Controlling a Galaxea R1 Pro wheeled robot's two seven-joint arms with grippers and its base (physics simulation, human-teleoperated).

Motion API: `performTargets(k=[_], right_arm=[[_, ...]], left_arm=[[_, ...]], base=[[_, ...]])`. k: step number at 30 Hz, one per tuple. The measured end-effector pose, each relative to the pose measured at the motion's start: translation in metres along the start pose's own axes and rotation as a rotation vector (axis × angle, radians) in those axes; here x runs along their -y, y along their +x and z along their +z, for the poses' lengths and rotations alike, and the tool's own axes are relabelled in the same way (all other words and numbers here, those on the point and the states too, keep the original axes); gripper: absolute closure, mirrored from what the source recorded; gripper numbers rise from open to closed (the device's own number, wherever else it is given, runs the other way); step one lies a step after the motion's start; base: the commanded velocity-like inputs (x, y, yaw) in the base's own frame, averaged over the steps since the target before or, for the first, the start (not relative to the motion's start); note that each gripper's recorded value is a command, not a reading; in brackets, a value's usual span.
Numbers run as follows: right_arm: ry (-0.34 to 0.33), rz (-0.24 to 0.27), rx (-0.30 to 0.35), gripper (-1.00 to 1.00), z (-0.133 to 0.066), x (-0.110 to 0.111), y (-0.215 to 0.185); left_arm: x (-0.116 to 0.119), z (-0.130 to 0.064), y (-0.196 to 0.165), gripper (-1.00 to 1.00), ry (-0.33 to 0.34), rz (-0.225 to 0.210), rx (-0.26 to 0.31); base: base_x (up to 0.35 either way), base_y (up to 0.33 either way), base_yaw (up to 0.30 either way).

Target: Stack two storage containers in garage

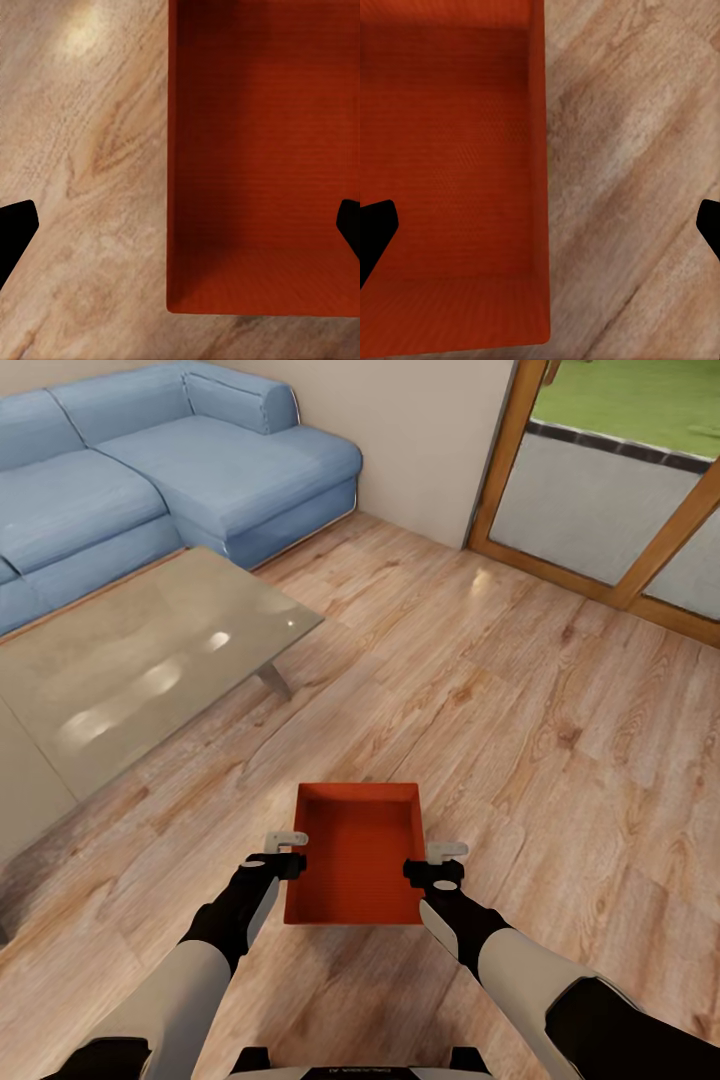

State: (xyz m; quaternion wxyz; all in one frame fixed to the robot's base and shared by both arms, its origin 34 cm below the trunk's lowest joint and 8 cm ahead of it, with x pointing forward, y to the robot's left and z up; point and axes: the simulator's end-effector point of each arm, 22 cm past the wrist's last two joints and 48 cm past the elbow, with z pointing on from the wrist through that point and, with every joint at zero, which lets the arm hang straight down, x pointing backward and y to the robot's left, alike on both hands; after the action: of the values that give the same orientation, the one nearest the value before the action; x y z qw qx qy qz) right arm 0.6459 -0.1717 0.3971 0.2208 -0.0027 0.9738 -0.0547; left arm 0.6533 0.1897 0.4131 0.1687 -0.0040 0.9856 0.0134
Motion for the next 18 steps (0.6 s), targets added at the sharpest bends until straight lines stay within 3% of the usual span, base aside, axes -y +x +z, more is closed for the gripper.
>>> performTargets(k=[18], right_arm=[[0.000,0.000,0.000,-1.00,0.018,-0.002,0.010]], left_arm=[[0.001,0.020,0.010,-1.00,0.001,0.001,-0.004]], base=[[0.000,0.000,0.000]])
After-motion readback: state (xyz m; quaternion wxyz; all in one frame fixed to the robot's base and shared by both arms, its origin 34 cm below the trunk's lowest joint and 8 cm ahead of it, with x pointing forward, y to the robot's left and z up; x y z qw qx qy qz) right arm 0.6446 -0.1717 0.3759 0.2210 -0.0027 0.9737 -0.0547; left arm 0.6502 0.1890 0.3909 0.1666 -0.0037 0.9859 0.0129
